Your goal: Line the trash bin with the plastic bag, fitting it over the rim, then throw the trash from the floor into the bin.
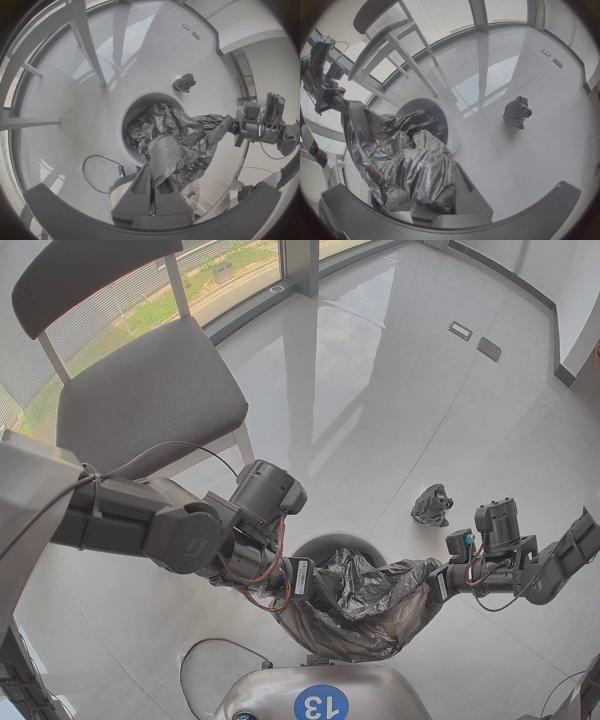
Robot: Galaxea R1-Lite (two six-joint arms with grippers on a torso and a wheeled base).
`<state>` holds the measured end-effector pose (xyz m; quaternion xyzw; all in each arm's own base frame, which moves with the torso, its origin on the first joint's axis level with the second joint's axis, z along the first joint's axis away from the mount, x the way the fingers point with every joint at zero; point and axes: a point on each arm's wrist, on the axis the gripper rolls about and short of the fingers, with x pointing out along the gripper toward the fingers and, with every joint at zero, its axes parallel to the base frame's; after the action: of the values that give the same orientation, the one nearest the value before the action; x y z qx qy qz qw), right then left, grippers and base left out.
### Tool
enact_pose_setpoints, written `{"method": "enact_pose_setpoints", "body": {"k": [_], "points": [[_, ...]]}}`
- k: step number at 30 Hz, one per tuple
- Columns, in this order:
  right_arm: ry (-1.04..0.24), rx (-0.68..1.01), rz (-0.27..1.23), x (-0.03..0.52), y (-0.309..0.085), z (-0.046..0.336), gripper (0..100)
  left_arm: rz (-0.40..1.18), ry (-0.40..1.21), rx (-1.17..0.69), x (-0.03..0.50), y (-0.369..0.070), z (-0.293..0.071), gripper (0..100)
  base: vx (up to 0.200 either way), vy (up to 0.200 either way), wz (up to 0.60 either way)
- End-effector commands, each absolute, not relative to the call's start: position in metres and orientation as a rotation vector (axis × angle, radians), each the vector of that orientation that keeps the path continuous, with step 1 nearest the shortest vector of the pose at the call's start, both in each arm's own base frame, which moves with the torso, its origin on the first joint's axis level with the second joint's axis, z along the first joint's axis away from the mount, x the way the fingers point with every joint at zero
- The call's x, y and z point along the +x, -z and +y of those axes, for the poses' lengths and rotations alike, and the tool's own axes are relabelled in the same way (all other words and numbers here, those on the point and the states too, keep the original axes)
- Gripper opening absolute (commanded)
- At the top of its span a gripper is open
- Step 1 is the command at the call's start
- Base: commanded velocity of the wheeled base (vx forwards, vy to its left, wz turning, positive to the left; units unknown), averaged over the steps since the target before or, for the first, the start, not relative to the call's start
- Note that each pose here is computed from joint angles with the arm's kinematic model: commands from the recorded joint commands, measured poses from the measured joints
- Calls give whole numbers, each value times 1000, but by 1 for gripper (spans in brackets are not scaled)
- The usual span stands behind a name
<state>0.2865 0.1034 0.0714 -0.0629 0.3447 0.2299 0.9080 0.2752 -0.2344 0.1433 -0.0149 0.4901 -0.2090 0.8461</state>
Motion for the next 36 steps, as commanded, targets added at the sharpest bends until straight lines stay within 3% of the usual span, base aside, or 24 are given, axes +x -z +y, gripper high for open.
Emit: {"method": "enact_pose_setpoints", "body": {"k": [1, 10, 34, 35, 36], "points": [[-458, -126, 716, 289, -70, 99, 0, 1034, 413, -42, 277, -145, -223, 0, 0, 0, 0], [-434, -119, 740, 299, -53, 94, 0, 1053, 361, -50, 280, -138, -208, 0, 0, 0, 0], [-446, -121, 676, 330, -45, 106, 0, 1049, 341, -56, 309, -123, -219, 0, 0, 0, 0], [-453, -135, 659, 332, -46, 107, 100, 1042, 331, -57, 310, -125, -218, 0, 0, 0, 0], [-455, -146, 658, 332, -46, 107, 100, 1039, 326, -59, 311, -125, -216, 0, 0, 0, 0]]}}
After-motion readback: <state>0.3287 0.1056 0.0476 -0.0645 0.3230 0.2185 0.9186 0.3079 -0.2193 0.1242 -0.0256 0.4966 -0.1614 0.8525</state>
